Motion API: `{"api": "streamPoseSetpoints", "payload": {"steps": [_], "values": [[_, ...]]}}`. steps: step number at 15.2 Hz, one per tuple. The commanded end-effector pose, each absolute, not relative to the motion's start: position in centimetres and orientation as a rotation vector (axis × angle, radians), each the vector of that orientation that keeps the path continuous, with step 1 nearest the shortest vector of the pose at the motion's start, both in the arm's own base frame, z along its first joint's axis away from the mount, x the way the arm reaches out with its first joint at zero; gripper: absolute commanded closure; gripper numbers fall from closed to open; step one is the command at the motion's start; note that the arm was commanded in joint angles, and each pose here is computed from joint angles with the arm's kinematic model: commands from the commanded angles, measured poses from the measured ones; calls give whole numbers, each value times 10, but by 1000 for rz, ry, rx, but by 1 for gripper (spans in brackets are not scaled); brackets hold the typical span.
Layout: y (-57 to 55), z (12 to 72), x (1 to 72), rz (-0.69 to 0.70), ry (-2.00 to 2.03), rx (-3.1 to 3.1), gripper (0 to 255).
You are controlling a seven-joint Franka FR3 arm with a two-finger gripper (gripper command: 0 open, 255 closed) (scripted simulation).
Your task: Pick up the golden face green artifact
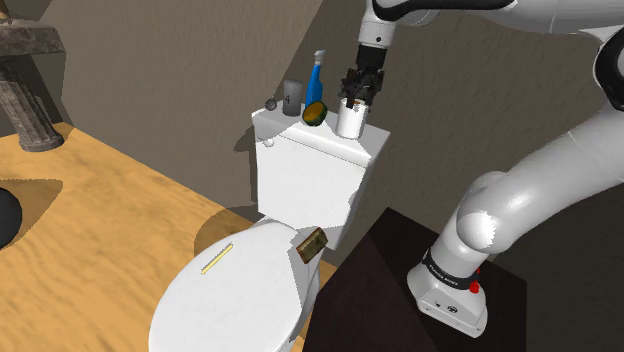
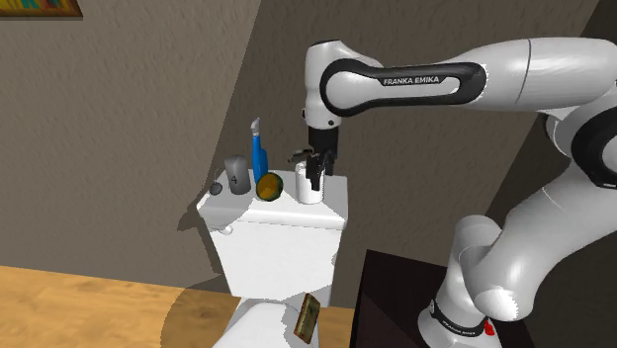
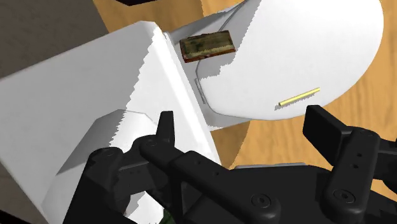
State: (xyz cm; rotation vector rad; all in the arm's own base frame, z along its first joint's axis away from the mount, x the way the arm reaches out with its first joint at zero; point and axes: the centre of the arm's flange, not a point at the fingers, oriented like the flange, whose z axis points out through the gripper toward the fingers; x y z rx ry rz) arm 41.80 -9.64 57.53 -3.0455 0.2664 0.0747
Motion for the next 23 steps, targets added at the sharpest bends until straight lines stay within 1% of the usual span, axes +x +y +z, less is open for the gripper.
{"api": "streamPoseSetpoints", "payload": {"steps": [1, 15, 23], "values": [[-109, 569, 439, 65, 319, -3019, 0], [-218, 527, 584, 4, 649, -2808, 0], [-220, 486, 585, 4, 653, -2805, 0]]}}
